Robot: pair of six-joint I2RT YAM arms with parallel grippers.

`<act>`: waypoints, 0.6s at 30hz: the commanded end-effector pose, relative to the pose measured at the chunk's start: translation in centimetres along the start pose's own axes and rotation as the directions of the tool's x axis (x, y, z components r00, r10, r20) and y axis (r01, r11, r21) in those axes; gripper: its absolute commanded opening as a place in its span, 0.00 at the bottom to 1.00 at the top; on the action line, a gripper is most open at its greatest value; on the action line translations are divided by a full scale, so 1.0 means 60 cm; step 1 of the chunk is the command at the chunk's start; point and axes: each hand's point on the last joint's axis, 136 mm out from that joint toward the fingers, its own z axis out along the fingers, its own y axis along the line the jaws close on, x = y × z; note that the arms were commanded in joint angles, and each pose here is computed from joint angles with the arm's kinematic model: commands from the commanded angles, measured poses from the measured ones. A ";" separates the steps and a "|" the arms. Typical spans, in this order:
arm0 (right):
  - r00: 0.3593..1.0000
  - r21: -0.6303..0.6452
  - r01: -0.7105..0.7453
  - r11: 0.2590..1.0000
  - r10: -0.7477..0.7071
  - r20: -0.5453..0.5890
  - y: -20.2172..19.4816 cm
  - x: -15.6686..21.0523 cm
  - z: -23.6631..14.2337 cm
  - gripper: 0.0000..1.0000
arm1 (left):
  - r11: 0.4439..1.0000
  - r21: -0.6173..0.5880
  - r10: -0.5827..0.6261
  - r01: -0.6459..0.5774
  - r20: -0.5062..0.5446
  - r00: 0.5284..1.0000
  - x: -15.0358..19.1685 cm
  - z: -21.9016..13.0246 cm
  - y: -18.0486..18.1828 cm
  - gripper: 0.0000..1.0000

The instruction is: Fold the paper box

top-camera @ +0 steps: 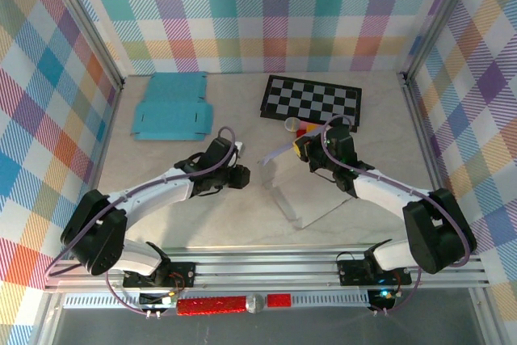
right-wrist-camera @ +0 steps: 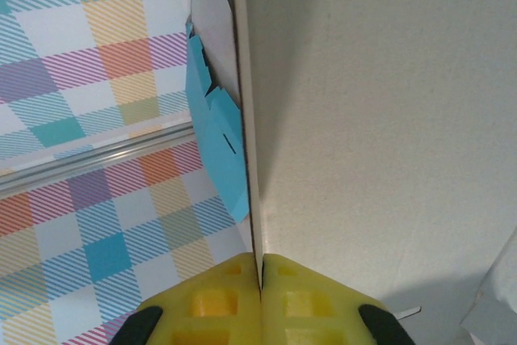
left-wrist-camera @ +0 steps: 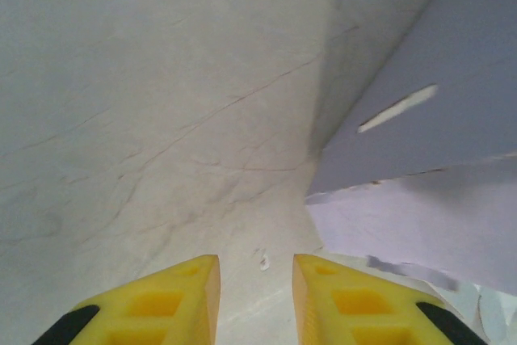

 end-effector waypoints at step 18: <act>1.000 -0.032 0.008 0.999 -0.009 -0.017 0.018 0.002 -0.002 0.00 | 0.937 0.221 0.240 -0.270 0.152 0.959 -0.053 0.027 -0.082 0.34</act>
